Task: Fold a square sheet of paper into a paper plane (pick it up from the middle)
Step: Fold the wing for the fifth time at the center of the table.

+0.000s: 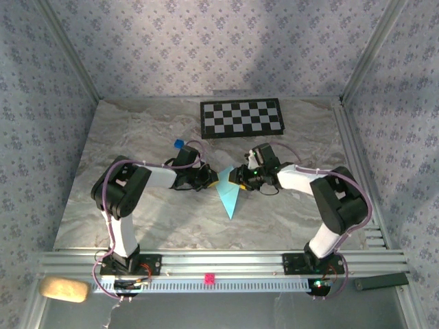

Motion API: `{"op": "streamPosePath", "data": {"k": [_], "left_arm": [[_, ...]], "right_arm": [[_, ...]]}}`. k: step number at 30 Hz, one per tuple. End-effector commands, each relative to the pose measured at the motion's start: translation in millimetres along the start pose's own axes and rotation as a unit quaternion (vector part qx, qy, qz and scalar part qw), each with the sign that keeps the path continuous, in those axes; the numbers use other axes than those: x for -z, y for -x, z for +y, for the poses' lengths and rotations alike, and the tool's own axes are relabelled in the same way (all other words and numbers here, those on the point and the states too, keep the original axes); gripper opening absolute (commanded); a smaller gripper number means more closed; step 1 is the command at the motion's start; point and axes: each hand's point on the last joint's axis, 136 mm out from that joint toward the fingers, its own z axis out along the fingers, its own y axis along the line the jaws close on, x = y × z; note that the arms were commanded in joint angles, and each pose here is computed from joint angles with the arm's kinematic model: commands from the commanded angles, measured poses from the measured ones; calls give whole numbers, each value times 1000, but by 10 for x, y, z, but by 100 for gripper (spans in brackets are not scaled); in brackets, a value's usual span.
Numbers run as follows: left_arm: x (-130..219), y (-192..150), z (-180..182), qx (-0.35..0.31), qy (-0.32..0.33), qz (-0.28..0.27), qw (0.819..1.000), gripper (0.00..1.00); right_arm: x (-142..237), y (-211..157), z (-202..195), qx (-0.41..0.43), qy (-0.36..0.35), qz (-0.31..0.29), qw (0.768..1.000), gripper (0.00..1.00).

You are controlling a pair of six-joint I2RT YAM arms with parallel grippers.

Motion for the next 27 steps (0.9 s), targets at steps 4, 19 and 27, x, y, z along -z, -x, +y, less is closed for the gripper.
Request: {"op": "streamPosePath", "data": {"k": [4,19,27], "left_arm": [[-13,-133,356,29,55,18,998,10],[179,-42,45,-12,27,-18,999,32],[447,-31,-183,-47,43,-53,997,37]], "right_arm": [[-2,14,-15,38,4,31,999,33],[11,59,-319,-8,-30,29,999,6],[39,100,-427,-114,-22,-45,992,3]]}}
